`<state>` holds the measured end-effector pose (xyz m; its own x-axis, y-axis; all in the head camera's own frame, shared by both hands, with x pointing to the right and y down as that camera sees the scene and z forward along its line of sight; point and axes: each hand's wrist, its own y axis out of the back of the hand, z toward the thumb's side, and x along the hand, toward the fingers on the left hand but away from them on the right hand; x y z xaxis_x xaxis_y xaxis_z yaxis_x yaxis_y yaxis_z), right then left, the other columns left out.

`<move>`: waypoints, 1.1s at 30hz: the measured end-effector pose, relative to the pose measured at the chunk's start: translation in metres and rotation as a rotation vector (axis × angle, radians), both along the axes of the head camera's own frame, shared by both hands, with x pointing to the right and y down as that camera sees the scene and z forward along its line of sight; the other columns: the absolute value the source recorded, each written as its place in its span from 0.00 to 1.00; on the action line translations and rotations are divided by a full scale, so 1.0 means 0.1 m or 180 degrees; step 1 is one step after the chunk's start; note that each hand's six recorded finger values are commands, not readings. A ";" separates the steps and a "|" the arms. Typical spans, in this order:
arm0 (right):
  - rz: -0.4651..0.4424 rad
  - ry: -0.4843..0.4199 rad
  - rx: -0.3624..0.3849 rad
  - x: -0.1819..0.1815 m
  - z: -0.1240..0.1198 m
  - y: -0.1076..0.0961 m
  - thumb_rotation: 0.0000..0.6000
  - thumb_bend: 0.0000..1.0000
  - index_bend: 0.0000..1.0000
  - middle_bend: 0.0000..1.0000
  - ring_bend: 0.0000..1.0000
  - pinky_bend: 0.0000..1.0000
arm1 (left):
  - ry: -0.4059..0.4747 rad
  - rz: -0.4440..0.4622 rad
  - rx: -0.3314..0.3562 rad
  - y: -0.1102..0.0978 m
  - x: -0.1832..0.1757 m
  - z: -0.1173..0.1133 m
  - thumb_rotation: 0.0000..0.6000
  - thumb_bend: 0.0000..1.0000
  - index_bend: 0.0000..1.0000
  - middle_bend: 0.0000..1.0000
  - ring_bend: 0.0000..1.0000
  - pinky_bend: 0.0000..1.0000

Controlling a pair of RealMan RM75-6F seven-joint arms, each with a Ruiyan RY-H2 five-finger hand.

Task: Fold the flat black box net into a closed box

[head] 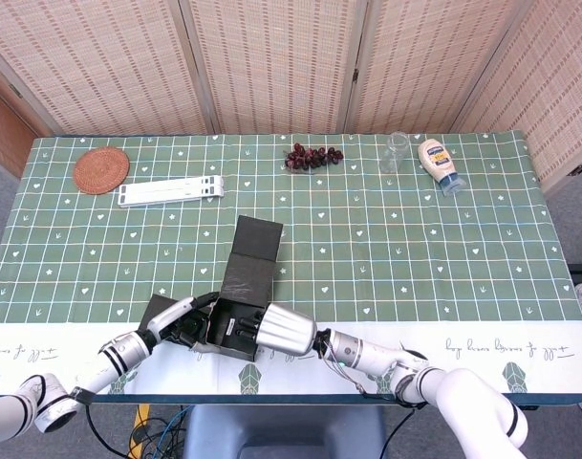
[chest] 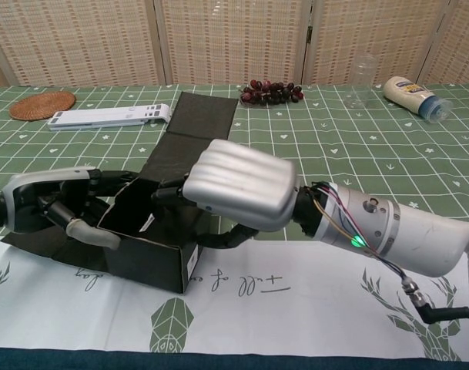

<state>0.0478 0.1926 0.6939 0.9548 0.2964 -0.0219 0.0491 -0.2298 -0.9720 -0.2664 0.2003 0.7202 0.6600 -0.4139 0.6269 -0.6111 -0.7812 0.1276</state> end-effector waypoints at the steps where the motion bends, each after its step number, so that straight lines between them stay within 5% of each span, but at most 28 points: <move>1: -0.0019 0.0012 -0.0007 0.00 0.00 0.00 1.00 0.34 0.36 0.43 0.76 1.00 | 0.0000 0.0002 -0.0002 0.00 0.00 0.00 1.00 0.14 0.16 0.19 0.66 0.83; 23: -0.0485 0.0338 -0.0152 -0.15 -0.04 0.00 1.00 0.58 0.75 0.75 0.80 1.00 | 0.0047 -0.0071 -0.0079 0.03 0.00 0.00 1.00 0.14 0.17 0.19 0.67 0.83; 29: -0.0511 0.0379 -0.0147 -0.14 -0.06 -0.02 1.00 0.56 0.72 0.64 0.80 1.00 | 0.0047 -0.0073 -0.0073 0.03 -0.01 -0.01 1.00 0.14 0.17 0.19 0.67 0.83; 33: -0.0512 0.0425 -0.0104 -0.11 -0.07 -0.05 1.00 0.43 0.48 0.47 0.80 1.00 | 0.0038 -0.0080 -0.0032 0.01 -0.01 -0.02 1.00 0.14 0.16 0.18 0.67 0.83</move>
<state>0.0373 0.1880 0.6874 0.9777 0.1376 -0.1584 -0.1194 -0.2557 -0.9593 -0.2671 0.2016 0.7186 0.6570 -0.4243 0.6232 -0.6290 -0.7642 0.1428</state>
